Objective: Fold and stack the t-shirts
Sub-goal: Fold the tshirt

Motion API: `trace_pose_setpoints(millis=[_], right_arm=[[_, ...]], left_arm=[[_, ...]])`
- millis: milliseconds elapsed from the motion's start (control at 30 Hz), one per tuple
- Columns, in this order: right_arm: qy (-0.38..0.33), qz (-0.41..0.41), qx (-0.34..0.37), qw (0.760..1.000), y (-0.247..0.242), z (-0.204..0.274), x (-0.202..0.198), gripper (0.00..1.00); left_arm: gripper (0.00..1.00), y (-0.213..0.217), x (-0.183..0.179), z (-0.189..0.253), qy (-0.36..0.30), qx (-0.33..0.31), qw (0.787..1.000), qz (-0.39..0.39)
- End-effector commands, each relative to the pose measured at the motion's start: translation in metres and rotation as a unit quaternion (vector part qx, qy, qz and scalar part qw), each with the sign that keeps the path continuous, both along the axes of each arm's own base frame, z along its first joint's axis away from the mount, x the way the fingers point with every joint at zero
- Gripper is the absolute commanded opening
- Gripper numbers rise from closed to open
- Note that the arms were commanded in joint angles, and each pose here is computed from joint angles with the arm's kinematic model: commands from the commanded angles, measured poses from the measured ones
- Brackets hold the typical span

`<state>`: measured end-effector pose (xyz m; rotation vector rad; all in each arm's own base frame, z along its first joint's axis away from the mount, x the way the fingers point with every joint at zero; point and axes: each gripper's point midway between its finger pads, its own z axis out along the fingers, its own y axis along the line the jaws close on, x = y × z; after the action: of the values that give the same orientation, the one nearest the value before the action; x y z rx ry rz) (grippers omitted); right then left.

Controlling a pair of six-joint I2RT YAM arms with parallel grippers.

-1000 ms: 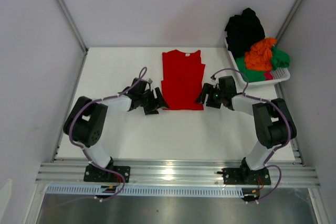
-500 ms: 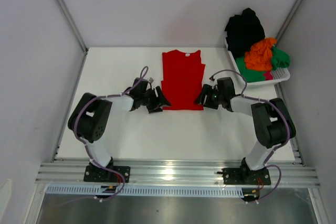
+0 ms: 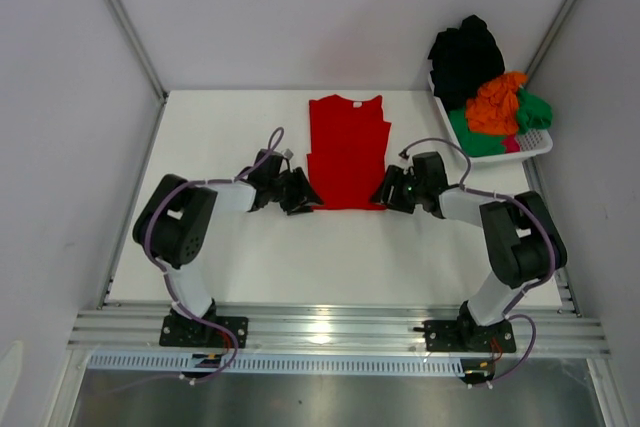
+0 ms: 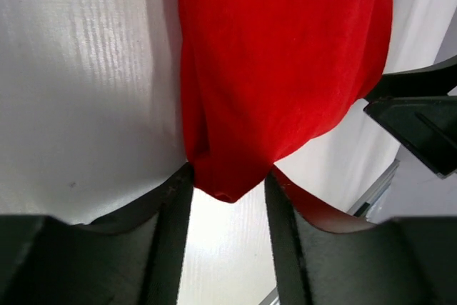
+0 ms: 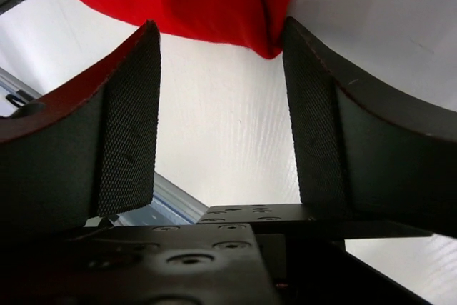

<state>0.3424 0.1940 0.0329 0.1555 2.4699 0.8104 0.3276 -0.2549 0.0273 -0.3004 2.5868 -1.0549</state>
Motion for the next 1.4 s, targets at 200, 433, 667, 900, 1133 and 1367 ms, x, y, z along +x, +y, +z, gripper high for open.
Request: trace_pose_setpoints(millis=[200, 433, 667, 900, 1133, 1367], right_arm=[[0.095, -0.006, -0.042, 0.995, -0.006, -0.056, -0.029, 0.25], [0.09, 0.002, -0.047, 0.995, -0.008, -0.04, -0.038, 0.0], [0.09, 0.015, -0.048, 0.995, -0.006, -0.023, -0.073, 0.0], [0.092, 0.01, -0.032, 0.995, -0.012, -0.005, -0.129, 0.0], [0.075, -0.02, 0.012, 0.997, -0.023, 0.03, -0.165, 0.0], [0.016, -0.051, 0.042, 0.998, -0.025, 0.092, -0.153, 0.0]], left_arm=[[0.34, 0.004, 0.004, -0.005, -0.004, 0.018, 1.0, 0.0], [0.01, 0.005, 0.006, -0.003, -0.012, 0.027, 1.0, -0.008], [0.01, 0.018, -0.042, 0.005, -0.009, 0.038, 0.999, -0.006], [0.01, 0.019, -0.109, 0.02, -0.017, 0.067, 0.997, -0.029], [0.01, 0.027, -0.163, 0.045, -0.023, 0.078, 0.997, -0.011], [0.01, 0.037, -0.15, 0.103, -0.091, 0.082, 0.992, 0.018]])
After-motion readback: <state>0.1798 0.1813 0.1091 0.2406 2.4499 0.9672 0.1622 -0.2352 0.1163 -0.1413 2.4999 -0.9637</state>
